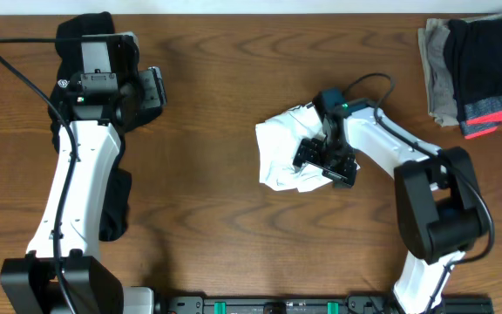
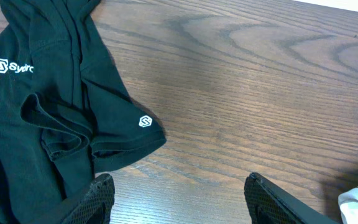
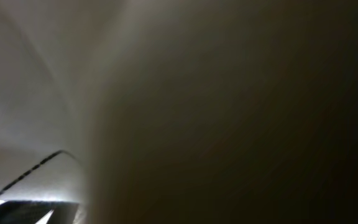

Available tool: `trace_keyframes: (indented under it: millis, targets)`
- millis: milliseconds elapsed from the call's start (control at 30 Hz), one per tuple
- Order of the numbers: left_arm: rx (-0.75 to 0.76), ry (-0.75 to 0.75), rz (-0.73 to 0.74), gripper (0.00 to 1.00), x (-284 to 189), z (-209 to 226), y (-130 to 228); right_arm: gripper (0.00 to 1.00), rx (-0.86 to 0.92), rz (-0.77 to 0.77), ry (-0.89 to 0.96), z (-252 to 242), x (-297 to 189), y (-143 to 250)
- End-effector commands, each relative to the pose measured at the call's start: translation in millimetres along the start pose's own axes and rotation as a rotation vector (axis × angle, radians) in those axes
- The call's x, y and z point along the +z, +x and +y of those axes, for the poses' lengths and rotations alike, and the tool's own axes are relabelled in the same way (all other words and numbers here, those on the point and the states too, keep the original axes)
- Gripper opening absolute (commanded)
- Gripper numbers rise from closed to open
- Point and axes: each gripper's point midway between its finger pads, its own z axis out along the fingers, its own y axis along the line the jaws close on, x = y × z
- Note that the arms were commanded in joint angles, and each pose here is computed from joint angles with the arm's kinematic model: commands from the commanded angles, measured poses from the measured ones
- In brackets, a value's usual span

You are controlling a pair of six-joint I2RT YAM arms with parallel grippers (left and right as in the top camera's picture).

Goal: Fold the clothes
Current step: 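Grasp the folded white shirt bundle with the right gripper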

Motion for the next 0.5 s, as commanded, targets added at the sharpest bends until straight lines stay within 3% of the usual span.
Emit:
trace_keyframes:
  millis: [0,67,167,233,267,467]
  targets:
    - [-0.003,-0.015,0.000,0.69,2,4,-3,0.85,0.040,0.025,0.034,-15,27,6]
    - [-0.003,-0.015,0.000,0.69,2,4,-3,0.73,0.040,0.001,0.048,-20,29,2]
    - [-0.003,-0.015,0.000,0.69,2,4,-3,0.38,0.044,-0.076,0.110,-32,27,-14]
    - [-0.003,-0.015,0.000,0.68,2,4,-3,0.07,0.030,-0.122,0.134,-38,25,-25]
    - [-0.003,-0.015,0.000,0.69,2,4,-3,0.01,0.013,-0.143,0.135,-40,23,-32]
    - [-0.003,-0.015,0.000,0.69,2,4,-3,0.01,-0.096,-0.215,0.064,-35,-4,-73]
